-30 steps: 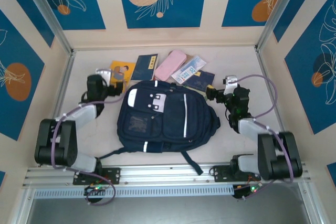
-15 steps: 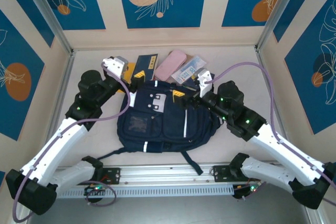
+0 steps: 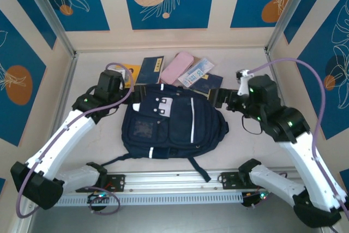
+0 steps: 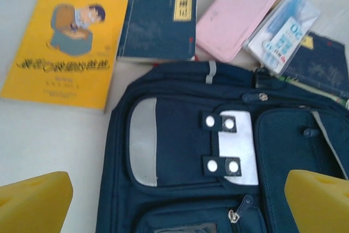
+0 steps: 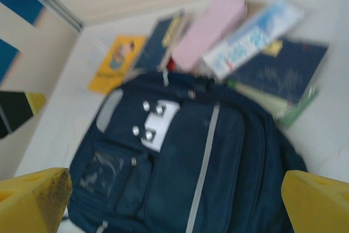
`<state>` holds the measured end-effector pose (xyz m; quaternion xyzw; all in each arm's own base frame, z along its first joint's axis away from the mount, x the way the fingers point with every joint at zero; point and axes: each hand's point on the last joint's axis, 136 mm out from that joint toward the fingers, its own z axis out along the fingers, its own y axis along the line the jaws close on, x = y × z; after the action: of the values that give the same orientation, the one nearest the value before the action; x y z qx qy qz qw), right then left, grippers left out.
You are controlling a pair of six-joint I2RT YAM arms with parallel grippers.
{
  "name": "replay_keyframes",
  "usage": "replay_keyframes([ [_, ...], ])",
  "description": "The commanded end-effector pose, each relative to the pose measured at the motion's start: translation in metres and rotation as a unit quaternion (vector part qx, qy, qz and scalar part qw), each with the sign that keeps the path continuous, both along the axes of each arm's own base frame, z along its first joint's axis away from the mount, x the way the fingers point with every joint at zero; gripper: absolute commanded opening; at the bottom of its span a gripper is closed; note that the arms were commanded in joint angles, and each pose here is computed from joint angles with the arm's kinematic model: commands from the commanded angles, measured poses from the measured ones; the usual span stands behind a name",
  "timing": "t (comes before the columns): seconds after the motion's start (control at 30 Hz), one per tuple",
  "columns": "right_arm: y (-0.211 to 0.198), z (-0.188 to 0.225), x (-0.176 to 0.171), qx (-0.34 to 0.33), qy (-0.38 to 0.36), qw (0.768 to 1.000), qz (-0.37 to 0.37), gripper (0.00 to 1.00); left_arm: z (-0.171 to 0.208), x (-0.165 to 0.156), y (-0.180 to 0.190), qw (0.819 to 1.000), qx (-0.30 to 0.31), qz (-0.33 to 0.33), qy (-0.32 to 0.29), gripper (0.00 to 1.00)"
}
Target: Pack books, pencil case, and school supplies into a backpack
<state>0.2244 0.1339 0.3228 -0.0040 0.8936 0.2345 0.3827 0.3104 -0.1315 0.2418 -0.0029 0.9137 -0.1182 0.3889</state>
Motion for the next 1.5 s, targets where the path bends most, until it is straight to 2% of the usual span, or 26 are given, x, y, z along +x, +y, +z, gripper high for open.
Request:
replay_keyframes([
  [0.0, 0.006, -0.074, -0.019, -0.034, 0.204, 0.978, -0.005, 0.99, -0.019, -0.002, -0.009, 0.998, -0.041, 0.012, 0.044, 1.00],
  [0.07, 0.004, -0.102, -0.017, -0.038, 0.257, 0.965, -0.044, 0.99, -0.034, -0.001, -0.020, 0.996, -0.051, -0.001, 0.073, 1.00],
  [0.17, 0.014, -0.130, -0.016, -0.011, 0.302, 0.953, -0.024, 1.00, -0.057, -0.008, -0.047, 0.990, -0.064, -0.041, 0.123, 1.00],
  [0.27, 0.007, -0.152, -0.003, 0.043, 0.328, 0.942, -0.049, 0.91, -0.074, -0.022, -0.064, 0.983, -0.051, -0.068, 0.161, 1.00],
  [0.37, -0.011, -0.181, 0.013, 0.071, 0.353, 0.928, -0.099, 0.86, -0.086, -0.040, -0.071, 0.977, -0.045, -0.083, 0.189, 0.99],
  [0.5, -0.038, -0.214, 0.033, 0.061, 0.373, 0.914, -0.149, 0.84, -0.104, -0.071, -0.065, 0.967, -0.040, -0.081, 0.238, 0.95],
  [0.7, -0.033, -0.248, 0.059, 0.050, 0.411, 0.902, -0.123, 0.83, -0.123, -0.107, -0.035, 0.960, -0.017, -0.047, 0.277, 0.85],
  [0.77, -0.031, -0.263, 0.059, 0.039, 0.429, 0.895, -0.115, 0.78, -0.128, -0.115, -0.032, 0.957, -0.021, -0.041, 0.285, 0.83],
  [0.8, -0.031, -0.270, 0.058, 0.038, 0.441, 0.889, -0.115, 0.72, -0.134, -0.119, -0.030, 0.955, -0.023, -0.037, 0.294, 0.82],
  [0.87, -0.027, -0.280, 0.054, 0.051, 0.457, 0.881, -0.111, 0.53, -0.147, -0.125, -0.027, 0.950, -0.019, -0.028, 0.311, 0.81],
  [0.9, -0.026, -0.282, 0.051, 0.056, 0.460, 0.879, -0.109, 0.48, -0.154, -0.126, -0.025, 0.947, -0.013, -0.022, 0.319, 0.81],
  [1.03, -0.015, -0.267, 0.043, 0.080, 0.446, 0.887, -0.088, 0.12, -0.172, -0.124, -0.018, 0.942, 0.013, 0.005, 0.335, 0.83],
  [1.1, -0.009, -0.249, 0.040, 0.092, 0.432, 0.894, -0.075, 0.00, -0.172, -0.120, -0.016, 0.943, 0.021, 0.011, 0.331, 0.85],
  [1.2, 0.007, -0.214, 0.033, 0.119, 0.402, 0.907, -0.040, 0.00, -0.166, -0.115, -0.010, 0.945, 0.039, 0.024, 0.323, 0.87],
  [1.37, 0.043, -0.135, 0.025, 0.137, 0.312, 0.939, 0.046, 0.00, -0.163, -0.118, 0.006, 0.948, 0.050, 0.060, 0.309, 0.88],
  [1.47, 0.057, -0.090, 0.025, 0.168, 0.276, 0.944, 0.072, 0.00, -0.168, -0.118, 0.007, 0.949, 0.040, 0.069, 0.306, 0.88],
])
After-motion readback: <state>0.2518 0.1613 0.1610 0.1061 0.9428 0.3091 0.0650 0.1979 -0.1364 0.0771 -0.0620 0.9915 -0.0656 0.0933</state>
